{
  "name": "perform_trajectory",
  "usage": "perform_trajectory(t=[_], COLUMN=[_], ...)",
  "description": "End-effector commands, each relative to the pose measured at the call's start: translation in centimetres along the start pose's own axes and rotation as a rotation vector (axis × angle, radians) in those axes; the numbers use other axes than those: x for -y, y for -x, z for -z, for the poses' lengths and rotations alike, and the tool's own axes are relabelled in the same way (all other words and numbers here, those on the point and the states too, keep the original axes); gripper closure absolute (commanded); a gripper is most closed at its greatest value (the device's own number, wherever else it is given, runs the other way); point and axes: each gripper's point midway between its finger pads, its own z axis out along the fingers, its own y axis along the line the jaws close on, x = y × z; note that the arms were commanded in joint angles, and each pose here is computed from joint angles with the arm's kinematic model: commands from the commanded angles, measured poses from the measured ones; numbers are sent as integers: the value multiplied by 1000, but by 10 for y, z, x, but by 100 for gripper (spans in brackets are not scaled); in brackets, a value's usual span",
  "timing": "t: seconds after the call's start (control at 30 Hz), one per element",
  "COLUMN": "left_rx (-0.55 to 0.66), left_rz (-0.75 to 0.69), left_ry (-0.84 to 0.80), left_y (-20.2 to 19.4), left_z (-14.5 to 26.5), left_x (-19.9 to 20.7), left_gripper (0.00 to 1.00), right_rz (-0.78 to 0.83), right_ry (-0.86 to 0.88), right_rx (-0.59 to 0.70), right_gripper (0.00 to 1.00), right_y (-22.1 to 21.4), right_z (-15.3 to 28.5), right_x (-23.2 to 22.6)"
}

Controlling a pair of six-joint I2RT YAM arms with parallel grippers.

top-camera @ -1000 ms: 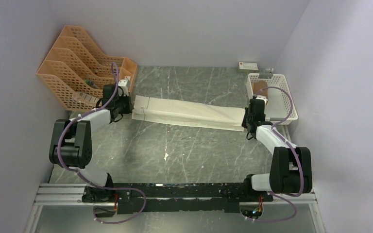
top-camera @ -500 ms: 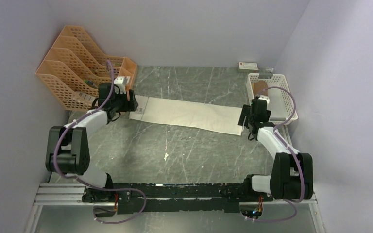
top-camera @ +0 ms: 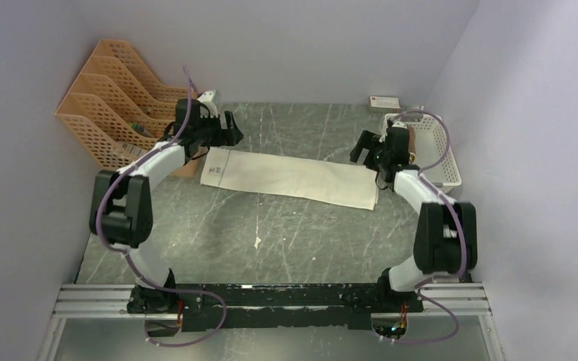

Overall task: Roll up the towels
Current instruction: Fold the towel at the center of the board.

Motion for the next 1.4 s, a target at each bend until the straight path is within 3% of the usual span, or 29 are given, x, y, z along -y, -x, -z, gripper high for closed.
perform_trajectory(t=[0.0,0.1,0.4,0.57,0.73,0.97,1.13,1.37], left_rx=[-172,-155,-227,-242,-257,-246,-251,-263], left_rz=[80,84,87,69,40,34,40,33], left_ry=[-86,-165,-260,-273,-281,-325,-344,-346], left_y=[-35,-27,-45,-48,-46,-41,-46,-52], left_z=[-10,-12,-7,3,14,31,36,44], left_x=[9,22,35,39,43,54,58,59], left_gripper=[5,6,11,11,11,11,11,11], right_rz=[-106,-104,-43,-1,-13,-131,-144,-143], right_ry=[165,58,-248,-334,-334,-194,-151,-142], right_rx=[-179,-175,-249,-296,-340,-375,-397,-444], right_gripper=[0,2,24,25,38,58,61,77], right_y=[-25,-32,-65,-77,-89,-105,-114,-136], right_z=[-10,-11,8,16,11,5,2,-1], right_x=[-23,1,63,81,89,91,86,85])
